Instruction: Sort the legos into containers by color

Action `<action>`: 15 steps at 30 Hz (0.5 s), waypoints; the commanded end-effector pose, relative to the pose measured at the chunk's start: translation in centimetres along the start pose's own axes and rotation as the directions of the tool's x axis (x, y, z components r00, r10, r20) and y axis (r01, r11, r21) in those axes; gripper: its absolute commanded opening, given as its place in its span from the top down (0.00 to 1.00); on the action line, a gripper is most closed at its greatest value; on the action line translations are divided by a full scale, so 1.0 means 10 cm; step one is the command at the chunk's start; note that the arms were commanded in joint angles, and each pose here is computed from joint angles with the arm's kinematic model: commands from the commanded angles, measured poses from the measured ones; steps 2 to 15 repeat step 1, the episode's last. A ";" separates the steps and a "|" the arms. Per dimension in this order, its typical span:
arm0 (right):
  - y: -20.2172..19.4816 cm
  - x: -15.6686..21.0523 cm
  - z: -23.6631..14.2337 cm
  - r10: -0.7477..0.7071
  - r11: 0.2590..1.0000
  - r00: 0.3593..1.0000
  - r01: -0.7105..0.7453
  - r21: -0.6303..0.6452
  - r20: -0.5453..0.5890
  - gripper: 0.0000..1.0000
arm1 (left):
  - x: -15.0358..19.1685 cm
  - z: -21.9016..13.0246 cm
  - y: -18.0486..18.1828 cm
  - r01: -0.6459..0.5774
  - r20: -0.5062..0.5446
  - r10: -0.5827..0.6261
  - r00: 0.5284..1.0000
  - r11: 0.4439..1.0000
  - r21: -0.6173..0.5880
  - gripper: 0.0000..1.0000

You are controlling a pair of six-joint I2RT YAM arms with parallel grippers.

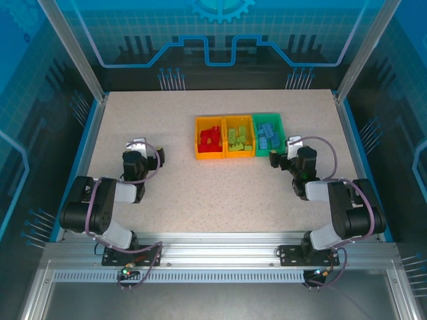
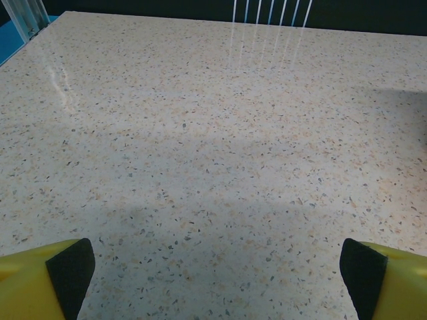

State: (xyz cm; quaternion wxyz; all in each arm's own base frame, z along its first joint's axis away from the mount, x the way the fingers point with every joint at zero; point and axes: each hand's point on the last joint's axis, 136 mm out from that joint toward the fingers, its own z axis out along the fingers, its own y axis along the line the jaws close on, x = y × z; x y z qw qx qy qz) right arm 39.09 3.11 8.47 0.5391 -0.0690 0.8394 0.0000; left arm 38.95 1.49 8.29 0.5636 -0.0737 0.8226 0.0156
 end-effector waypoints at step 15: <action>-0.04 -0.11 0.02 0.015 1.000 0.999 -0.015 0.004 0.030 0.00 | -0.12 0.01 -0.07 0.001 0.036 -0.002 0.999 1.000 0.031 0.01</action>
